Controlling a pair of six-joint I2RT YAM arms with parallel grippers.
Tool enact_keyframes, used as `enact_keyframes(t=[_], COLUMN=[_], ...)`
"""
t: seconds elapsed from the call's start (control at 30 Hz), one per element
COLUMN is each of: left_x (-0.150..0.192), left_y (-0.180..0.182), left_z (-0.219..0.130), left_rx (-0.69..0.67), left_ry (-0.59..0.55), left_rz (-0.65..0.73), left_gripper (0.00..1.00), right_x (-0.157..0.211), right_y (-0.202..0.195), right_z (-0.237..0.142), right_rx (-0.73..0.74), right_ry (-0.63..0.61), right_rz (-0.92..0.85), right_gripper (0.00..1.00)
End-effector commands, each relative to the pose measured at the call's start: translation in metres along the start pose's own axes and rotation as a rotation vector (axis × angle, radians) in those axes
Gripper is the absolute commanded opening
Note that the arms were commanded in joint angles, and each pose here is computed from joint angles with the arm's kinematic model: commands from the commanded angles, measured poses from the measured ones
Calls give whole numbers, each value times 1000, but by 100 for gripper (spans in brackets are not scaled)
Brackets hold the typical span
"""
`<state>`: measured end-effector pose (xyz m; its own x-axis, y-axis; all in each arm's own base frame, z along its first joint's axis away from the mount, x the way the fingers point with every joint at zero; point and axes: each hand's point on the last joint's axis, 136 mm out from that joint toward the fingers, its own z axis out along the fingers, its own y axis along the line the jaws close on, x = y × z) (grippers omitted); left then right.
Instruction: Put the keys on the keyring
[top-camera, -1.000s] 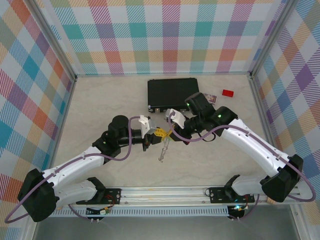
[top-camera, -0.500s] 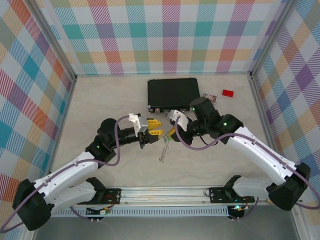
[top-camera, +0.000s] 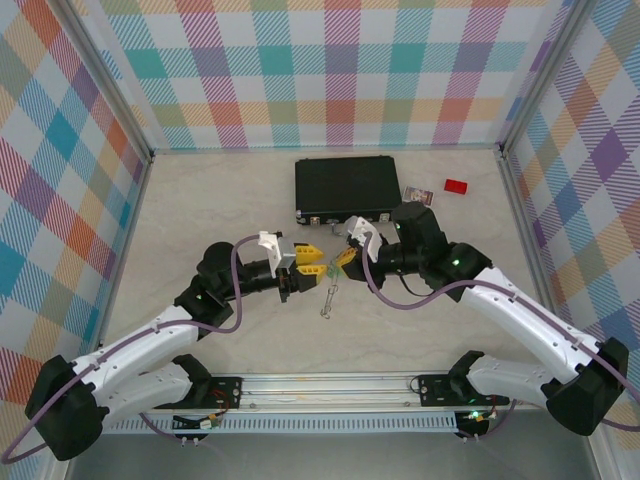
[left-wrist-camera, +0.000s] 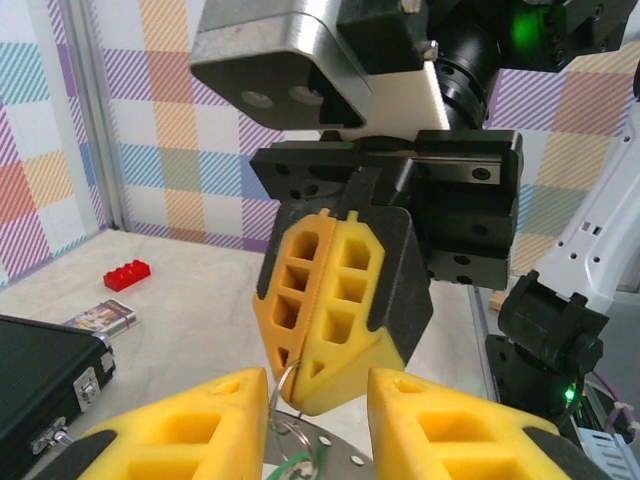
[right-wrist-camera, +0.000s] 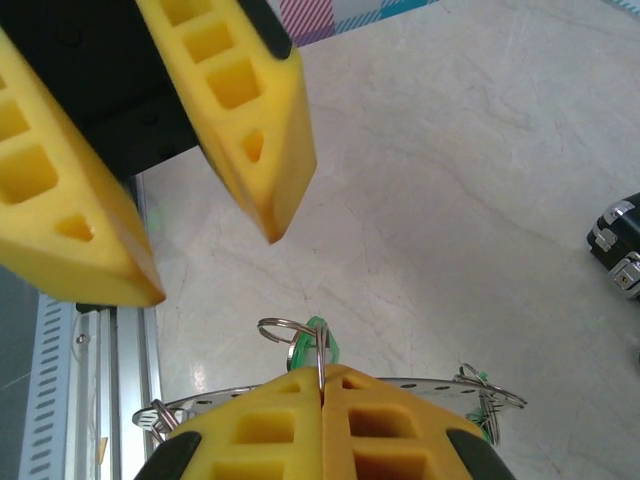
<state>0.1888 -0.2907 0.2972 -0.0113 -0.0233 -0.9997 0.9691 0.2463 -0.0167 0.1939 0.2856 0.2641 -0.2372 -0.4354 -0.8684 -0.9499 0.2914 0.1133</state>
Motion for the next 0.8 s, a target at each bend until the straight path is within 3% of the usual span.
enact_keyframes(t=[0.0,0.3,0.77], left_x=[5,17,3], left_y=[-6,0,6], left_z=[1,10,6], left_rx=[38,20,-34], left_ry=[7,68,17], left_rz=[-15,-10,25], left_gripper=[31,31,29], right_x=[-20,-22,-14], right_y=[2,6,8], right_z=[-5,-7,-5], right_rx=[-10,-33,-47], right_ry=[-88,-99,-85], right_rz=[-13,-13,0], right_gripper=[0,0,0])
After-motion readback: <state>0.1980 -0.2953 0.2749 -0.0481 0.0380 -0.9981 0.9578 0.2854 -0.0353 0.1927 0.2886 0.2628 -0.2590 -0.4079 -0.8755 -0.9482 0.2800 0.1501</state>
